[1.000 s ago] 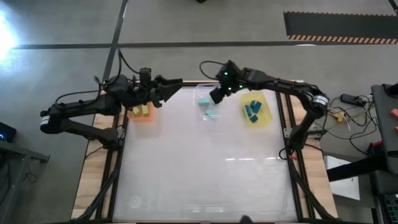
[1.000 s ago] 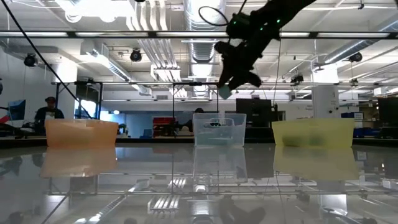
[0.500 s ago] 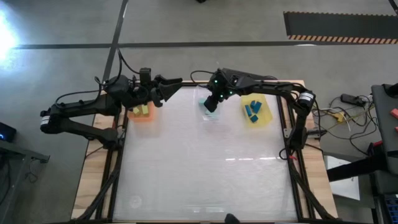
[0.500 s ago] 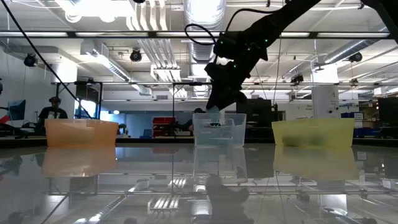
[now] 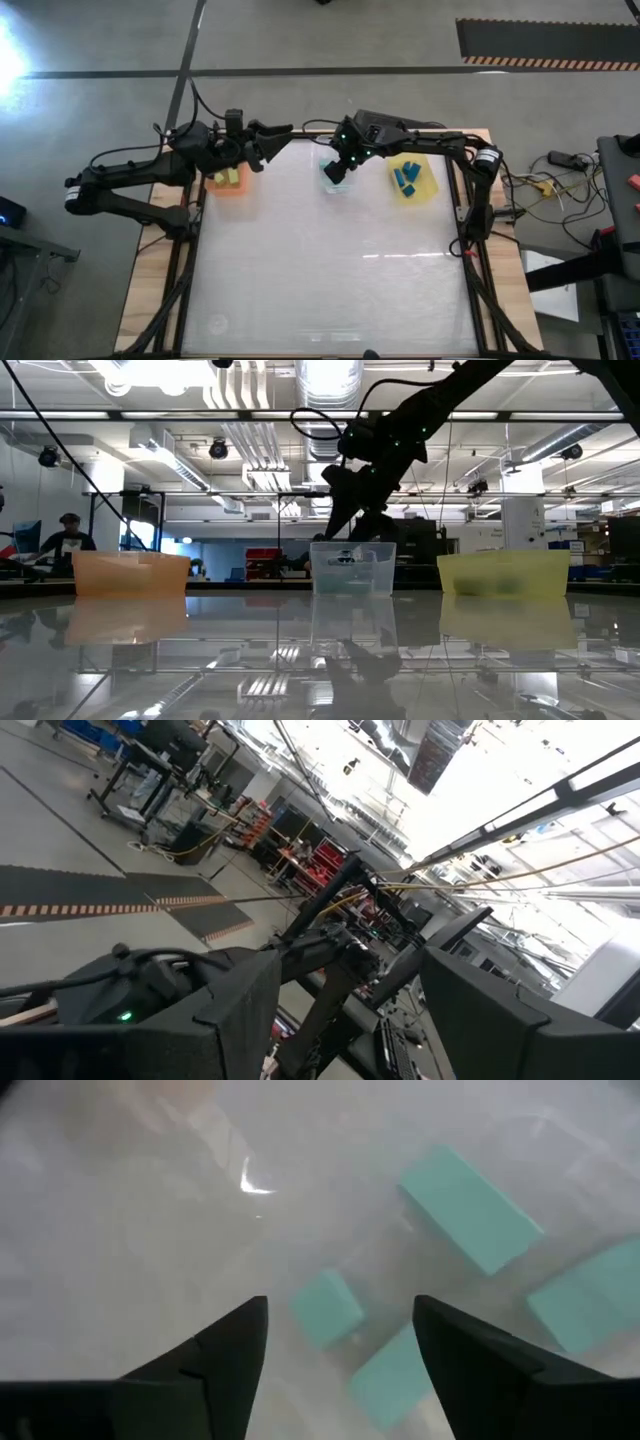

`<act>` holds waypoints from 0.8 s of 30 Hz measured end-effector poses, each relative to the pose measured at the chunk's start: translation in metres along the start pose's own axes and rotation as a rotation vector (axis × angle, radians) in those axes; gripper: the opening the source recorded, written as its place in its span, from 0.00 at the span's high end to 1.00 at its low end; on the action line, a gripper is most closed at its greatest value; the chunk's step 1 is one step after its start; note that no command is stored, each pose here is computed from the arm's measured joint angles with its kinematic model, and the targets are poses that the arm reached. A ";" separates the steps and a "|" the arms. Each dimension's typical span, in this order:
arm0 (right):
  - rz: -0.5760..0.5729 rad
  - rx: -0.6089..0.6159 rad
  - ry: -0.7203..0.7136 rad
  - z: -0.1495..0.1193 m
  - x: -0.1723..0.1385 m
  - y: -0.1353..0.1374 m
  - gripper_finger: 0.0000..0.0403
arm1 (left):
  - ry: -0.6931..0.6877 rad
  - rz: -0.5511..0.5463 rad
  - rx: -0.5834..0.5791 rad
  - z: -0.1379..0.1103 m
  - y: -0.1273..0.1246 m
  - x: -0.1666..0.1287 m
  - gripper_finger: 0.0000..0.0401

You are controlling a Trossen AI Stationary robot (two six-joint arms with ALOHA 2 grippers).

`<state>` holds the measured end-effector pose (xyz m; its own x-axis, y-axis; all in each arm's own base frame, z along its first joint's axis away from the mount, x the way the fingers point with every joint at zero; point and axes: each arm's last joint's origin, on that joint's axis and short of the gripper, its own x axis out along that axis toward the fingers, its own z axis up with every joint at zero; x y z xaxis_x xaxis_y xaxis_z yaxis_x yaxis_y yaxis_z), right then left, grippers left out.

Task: Sort & place blocks by color
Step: Return to Home Position

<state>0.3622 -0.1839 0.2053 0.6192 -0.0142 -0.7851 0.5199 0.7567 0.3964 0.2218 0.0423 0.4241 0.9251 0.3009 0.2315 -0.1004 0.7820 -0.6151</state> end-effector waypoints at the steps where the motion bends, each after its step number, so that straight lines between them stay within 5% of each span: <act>1: 0.012 0.004 -0.002 0.001 -0.004 0.002 0.40 | 0.000 0.000 0.006 0.000 0.000 0.000 0.44; 10: 0.071 0.008 -0.033 0.000 -0.053 0.029 0.47 | 0.067 0.040 0.068 -0.008 0.006 -0.002 0.44; 13: 0.106 -0.069 -0.079 -0.004 -0.075 0.047 0.48 | 0.138 0.042 0.111 -0.012 0.009 -0.005 0.44; 18: 0.192 -0.233 -0.239 -0.016 -0.106 0.075 0.49 | 0.214 -0.138 0.233 -0.012 0.003 -0.016 0.44; 24: 0.268 -0.394 -0.430 -0.047 -0.136 0.082 0.53 | 0.241 -0.186 0.271 -0.021 0.013 -0.044 0.51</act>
<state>0.2933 -0.0891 0.3226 0.9209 0.0102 -0.3898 0.1096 0.9526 0.2838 0.1874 0.0281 0.3901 0.9927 0.0295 0.1169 0.0135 0.9363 -0.3509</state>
